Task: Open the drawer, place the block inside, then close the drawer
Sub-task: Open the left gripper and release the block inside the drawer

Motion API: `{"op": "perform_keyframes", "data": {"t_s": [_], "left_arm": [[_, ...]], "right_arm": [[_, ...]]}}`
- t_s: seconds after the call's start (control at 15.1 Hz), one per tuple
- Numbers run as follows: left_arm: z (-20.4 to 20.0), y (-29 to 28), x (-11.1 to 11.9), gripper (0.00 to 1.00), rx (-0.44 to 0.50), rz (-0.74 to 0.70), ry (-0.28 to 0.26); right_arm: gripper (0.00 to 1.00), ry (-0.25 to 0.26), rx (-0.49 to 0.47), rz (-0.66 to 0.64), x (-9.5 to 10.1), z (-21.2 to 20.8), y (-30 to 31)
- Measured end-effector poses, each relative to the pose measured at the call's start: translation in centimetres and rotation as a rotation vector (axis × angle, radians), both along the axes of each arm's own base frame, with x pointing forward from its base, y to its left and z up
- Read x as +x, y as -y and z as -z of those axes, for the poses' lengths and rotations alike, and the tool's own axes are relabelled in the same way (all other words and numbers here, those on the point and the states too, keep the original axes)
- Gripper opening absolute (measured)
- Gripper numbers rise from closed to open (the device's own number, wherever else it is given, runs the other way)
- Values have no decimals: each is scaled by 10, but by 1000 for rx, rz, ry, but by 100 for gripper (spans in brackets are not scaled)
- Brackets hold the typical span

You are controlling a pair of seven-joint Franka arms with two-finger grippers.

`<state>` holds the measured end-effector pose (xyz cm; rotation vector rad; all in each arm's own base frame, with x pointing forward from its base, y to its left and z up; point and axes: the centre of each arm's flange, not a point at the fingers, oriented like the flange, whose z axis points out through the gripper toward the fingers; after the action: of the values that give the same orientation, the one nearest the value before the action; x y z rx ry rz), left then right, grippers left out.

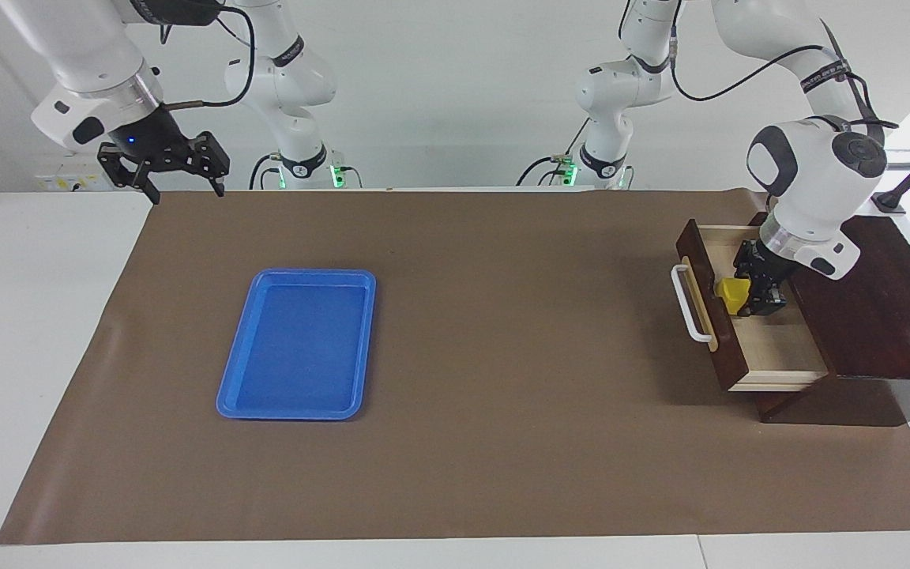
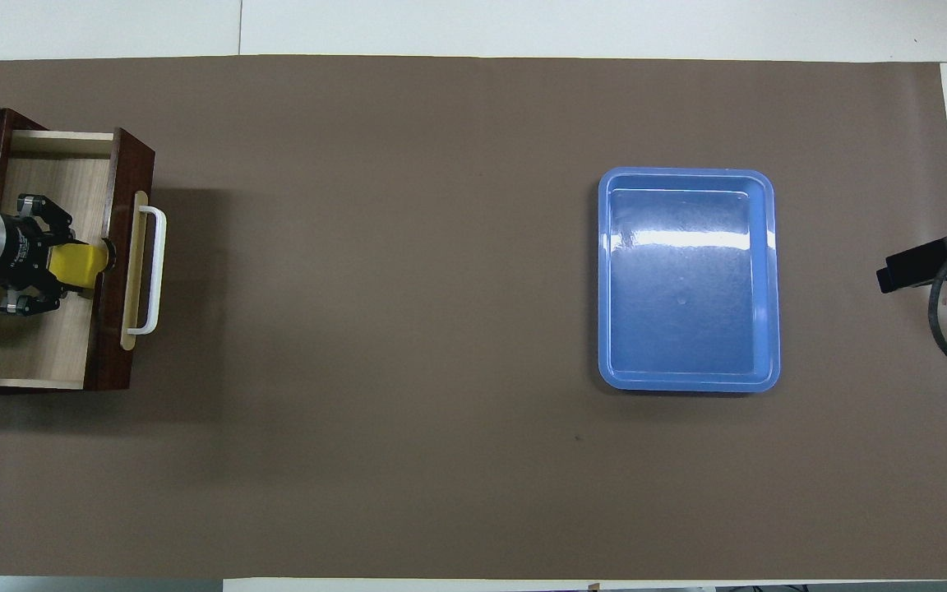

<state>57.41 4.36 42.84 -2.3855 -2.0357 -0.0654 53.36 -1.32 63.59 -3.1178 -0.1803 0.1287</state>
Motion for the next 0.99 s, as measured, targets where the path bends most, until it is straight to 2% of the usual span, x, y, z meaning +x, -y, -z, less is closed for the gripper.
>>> {"op": "perform_keyframes", "data": {"t_s": [0.33,0.4,0.53,0.59,0.66,0.79,0.99], "left_arm": [[3,0,-5,56,0,-5,0],[2,-1,-6,59,1,-7,1],[1,-5,-6,79,1,-15,4],[-1,-6,-6,92,1,-17,6],[-3,-7,-6,100,2,-18,11],[-15,-7,-5,100,3,-19,24],[-54,-3,-2,100,5,-14,15]], "right_arm": [[100,-15,-1,10,2,9,5],[100,-15,-1,12,2,9,6],[100,-16,-8,14,2,9,8],[100,-16,-16,14,2,9,9],[100,-16,-22,15,2,9,10],[100,-16,-28,15,2,9,11],[100,-16,-28,15,2,9,11]]}}
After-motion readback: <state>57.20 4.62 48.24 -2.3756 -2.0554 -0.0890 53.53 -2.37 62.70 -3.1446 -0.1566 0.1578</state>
